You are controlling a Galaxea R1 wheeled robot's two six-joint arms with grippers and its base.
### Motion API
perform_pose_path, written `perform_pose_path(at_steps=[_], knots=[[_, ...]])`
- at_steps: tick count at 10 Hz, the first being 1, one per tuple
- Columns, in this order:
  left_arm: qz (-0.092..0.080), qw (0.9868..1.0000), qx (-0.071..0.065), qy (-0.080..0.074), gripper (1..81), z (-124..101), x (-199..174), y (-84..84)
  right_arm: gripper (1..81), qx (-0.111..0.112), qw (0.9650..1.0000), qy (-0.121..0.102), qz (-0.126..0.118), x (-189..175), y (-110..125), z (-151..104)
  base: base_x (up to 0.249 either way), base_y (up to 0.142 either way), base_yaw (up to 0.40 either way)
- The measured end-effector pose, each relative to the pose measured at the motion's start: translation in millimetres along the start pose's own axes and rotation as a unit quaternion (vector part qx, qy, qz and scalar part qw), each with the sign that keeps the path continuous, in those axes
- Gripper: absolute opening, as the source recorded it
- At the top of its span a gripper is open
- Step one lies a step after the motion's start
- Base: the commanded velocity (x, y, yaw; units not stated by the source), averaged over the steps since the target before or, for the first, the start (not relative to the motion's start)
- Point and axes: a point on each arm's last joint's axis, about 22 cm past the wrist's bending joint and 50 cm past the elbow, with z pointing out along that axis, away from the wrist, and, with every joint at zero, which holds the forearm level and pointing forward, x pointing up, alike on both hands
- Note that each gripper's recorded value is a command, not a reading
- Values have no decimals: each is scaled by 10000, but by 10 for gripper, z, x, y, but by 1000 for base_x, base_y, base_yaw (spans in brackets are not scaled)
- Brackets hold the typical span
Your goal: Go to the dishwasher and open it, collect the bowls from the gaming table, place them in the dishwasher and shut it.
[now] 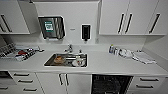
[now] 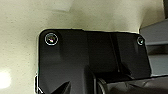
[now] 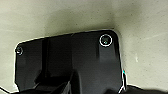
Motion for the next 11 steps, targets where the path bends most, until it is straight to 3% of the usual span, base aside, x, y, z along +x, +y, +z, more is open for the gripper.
perform_pose_path(at_steps=[2,6,11], knots=[[3,10000,-5,5,811,-50,-67,30,811,9,10000,4,-5,-73,-22,-46,0,0,0],[94,9997,-21,245,811,-172,-63,98,811,27,9996,260,-87,-50,-72,-201,0,0,0],[37,9999,-17,108,811,-250,-452,118,811,8,10000,79,-47,-509,-37,-227,0,0,0]])
